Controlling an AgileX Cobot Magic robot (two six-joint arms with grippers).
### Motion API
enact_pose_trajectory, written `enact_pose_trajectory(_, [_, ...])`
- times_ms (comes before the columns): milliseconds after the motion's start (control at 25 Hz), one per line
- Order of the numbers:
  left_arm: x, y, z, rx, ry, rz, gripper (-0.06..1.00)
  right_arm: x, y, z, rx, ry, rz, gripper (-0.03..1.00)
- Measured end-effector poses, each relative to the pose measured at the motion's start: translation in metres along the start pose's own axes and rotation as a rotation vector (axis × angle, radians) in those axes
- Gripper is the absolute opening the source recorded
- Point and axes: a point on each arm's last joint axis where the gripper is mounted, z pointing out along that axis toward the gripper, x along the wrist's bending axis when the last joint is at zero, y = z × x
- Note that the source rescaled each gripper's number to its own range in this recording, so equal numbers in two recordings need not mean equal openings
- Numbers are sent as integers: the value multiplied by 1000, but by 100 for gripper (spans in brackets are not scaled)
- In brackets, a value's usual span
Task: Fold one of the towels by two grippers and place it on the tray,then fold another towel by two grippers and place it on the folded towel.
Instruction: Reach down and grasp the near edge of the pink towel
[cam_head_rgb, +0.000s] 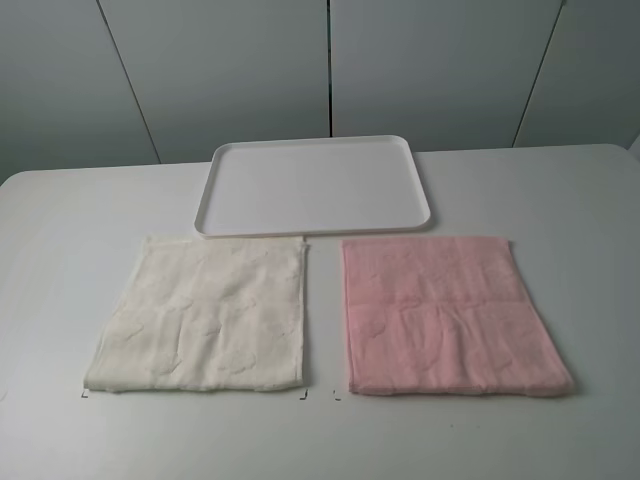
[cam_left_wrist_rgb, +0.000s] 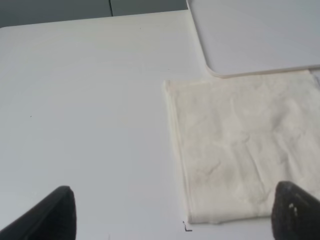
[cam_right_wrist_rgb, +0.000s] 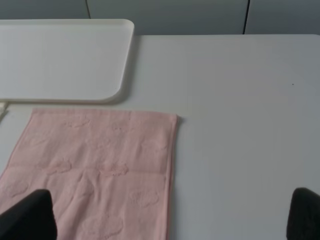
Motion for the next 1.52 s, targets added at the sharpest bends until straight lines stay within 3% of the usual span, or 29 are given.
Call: enact_pose_trajectory(1520, [0, 0, 0, 0, -2, -1, 100, 0, 0, 0, 0, 0, 0, 100])
